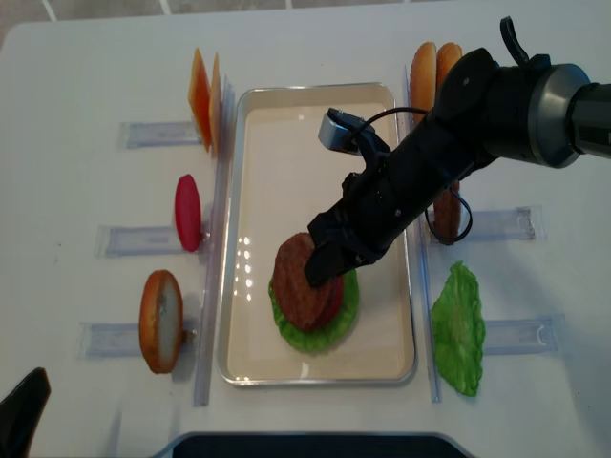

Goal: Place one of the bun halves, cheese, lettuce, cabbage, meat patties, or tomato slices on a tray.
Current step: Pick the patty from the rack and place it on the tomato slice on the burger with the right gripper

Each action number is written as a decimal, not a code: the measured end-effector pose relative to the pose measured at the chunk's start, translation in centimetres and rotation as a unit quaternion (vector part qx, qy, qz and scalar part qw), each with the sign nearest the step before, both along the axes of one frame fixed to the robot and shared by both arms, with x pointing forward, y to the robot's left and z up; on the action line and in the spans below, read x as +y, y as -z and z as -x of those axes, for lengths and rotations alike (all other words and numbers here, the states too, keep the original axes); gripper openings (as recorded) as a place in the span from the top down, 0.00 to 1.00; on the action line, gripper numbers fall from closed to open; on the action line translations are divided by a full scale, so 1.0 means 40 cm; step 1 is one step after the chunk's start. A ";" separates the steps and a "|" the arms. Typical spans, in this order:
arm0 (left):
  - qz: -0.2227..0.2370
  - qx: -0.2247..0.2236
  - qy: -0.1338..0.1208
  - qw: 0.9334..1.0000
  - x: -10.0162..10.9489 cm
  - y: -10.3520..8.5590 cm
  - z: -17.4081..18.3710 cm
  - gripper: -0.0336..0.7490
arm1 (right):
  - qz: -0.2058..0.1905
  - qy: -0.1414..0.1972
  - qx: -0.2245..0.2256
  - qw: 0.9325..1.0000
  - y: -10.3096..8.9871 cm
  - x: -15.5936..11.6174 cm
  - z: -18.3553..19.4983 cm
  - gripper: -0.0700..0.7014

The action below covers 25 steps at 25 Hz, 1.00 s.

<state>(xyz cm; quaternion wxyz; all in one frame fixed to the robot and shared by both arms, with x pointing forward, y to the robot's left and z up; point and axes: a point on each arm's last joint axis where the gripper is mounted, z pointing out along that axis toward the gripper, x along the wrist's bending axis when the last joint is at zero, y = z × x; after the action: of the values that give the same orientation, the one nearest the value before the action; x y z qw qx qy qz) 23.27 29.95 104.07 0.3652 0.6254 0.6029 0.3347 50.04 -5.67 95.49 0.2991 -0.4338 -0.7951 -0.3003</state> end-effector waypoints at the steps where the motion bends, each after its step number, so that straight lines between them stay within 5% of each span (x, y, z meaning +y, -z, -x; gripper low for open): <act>1: 0.000 0.000 0.000 1.000 0.000 0.000 0.000 0.14 | 0.001 0.000 0.000 1.000 0.001 0.000 0.000 0.74; 5: 0.000 0.000 0.000 1.000 0.000 0.000 0.000 0.14 | 0.002 -0.001 0.000 1.000 0.002 0.000 0.000 0.70; 15: 0.000 0.000 0.000 1.000 0.000 0.000 0.000 0.14 | 0.049 -0.012 -0.043 0.998 0.004 -0.019 -0.004 0.36; 25: 0.000 0.000 0.000 1.000 0.000 0.000 0.000 0.14 | 0.093 0.011 -0.164 0.982 -0.135 -0.073 0.012 0.25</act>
<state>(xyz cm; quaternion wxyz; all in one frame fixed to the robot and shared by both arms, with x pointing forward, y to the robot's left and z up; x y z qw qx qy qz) 23.27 29.95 104.07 0.3652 0.6254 0.6029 0.3347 49.56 -8.60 100.88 0.1195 -0.4132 -0.8532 -0.2950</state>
